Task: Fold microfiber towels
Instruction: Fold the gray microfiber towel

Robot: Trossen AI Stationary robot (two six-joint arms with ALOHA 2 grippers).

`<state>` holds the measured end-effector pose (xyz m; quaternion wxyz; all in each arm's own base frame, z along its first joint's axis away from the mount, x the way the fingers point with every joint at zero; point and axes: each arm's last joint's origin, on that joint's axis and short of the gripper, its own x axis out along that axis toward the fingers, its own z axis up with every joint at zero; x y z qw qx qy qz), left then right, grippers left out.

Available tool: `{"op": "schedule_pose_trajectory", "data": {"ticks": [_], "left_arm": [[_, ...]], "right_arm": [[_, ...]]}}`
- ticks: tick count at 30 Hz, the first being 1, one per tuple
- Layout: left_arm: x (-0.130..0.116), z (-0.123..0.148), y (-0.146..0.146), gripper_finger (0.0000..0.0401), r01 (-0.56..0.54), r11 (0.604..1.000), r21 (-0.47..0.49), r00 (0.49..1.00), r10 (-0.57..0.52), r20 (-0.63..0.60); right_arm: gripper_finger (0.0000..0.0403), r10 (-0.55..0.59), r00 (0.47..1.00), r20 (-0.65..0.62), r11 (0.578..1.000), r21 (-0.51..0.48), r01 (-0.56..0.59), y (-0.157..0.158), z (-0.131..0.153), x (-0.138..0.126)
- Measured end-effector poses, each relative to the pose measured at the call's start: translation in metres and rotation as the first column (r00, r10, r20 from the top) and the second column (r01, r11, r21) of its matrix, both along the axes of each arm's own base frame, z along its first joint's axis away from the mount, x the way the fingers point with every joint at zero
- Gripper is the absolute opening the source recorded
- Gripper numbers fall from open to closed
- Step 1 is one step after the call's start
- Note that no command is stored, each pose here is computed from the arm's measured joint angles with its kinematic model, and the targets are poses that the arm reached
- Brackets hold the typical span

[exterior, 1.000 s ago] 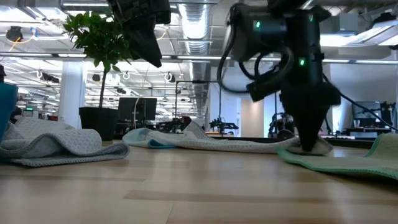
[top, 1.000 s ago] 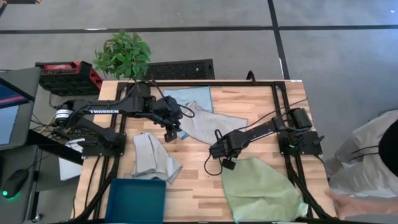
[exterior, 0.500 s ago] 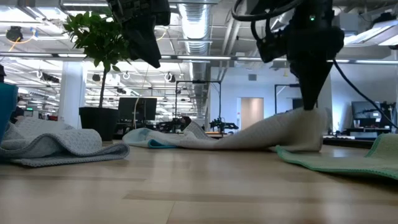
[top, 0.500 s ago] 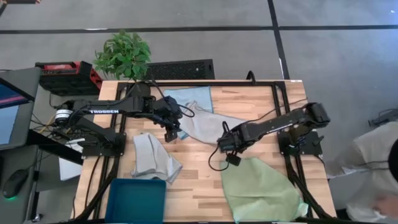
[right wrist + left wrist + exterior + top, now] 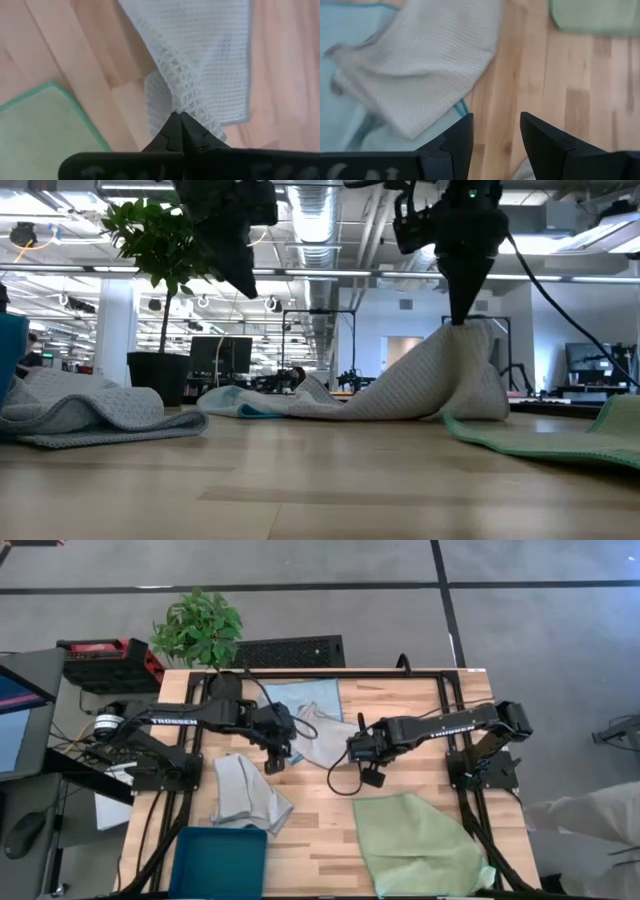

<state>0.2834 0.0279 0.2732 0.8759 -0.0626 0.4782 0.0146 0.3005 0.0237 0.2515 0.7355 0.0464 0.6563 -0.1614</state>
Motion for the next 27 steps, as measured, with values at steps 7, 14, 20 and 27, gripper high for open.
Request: {"op": "schedule_pose_trajectory", "data": {"ticks": [7, 14, 20, 27], "left_arm": [[0.040, -0.032, -0.015, 0.0153, 0.241, 0.952, 0.192, 0.968, -0.250, 0.027], [0.082, -0.063, -0.018, 0.0153, 0.197, 0.957, 0.212, 0.954, -0.237, 0.184], [0.099, -0.078, -0.016, 0.0153, 0.147, 0.965, 0.217, 0.945, -0.202, 0.257], [0.115, -0.101, -0.014, 0.0153, 0.054, 0.976, 0.213, 0.943, -0.120, 0.309]], "right_arm": [[0.0000, -0.019, 1.000, 0.013, 1.000, 0.000, 0.019, -0.007, 0.007, 0.002], [0.0000, -0.023, 0.999, 0.030, 1.000, 0.002, 0.023, -0.008, 0.014, 0.004], [0.0000, -0.032, 0.999, 0.037, 0.999, -0.008, 0.032, -0.008, 0.020, 0.005], [0.0000, -0.034, 0.998, 0.061, 0.999, -0.020, 0.036, -0.009, 0.026, 0.007]]}}
